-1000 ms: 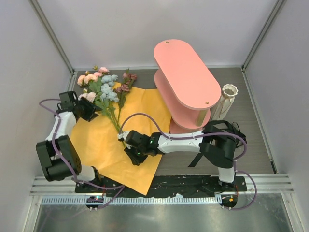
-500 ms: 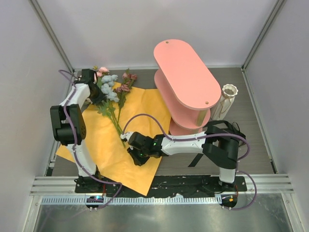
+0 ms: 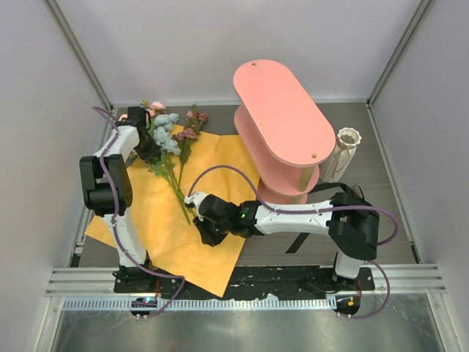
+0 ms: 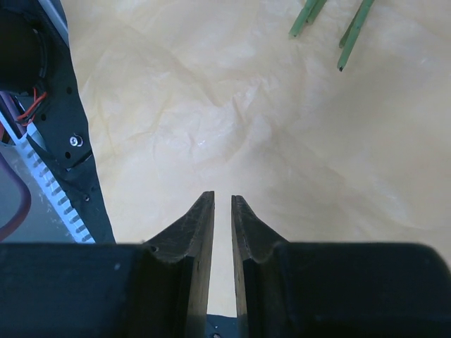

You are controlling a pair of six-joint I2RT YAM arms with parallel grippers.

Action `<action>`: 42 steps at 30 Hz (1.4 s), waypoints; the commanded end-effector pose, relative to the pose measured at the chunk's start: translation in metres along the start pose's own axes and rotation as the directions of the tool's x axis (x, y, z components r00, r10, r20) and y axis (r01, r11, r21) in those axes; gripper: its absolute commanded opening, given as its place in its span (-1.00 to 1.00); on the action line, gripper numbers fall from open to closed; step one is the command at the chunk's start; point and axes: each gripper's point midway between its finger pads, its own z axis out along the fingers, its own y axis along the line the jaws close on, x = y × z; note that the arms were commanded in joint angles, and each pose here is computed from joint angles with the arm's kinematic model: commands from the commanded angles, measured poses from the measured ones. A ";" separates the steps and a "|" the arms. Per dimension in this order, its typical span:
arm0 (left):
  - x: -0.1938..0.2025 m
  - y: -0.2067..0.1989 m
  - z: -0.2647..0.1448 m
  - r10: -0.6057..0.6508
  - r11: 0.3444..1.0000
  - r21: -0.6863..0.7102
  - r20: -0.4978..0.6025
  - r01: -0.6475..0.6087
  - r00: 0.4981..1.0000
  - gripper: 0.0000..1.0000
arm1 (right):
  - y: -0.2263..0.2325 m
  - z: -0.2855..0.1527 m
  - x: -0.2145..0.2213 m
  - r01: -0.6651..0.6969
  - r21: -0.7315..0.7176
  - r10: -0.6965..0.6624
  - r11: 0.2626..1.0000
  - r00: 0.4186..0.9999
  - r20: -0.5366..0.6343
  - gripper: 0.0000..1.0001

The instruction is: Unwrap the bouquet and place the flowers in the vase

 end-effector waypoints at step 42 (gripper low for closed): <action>0.001 -0.002 0.009 0.103 0.994 -0.041 0.081 -0.100 0.991 -0.90 | 0.008 -0.045 -0.033 0.015 -0.002 -0.014 1.000 0.990 0.143 -0.57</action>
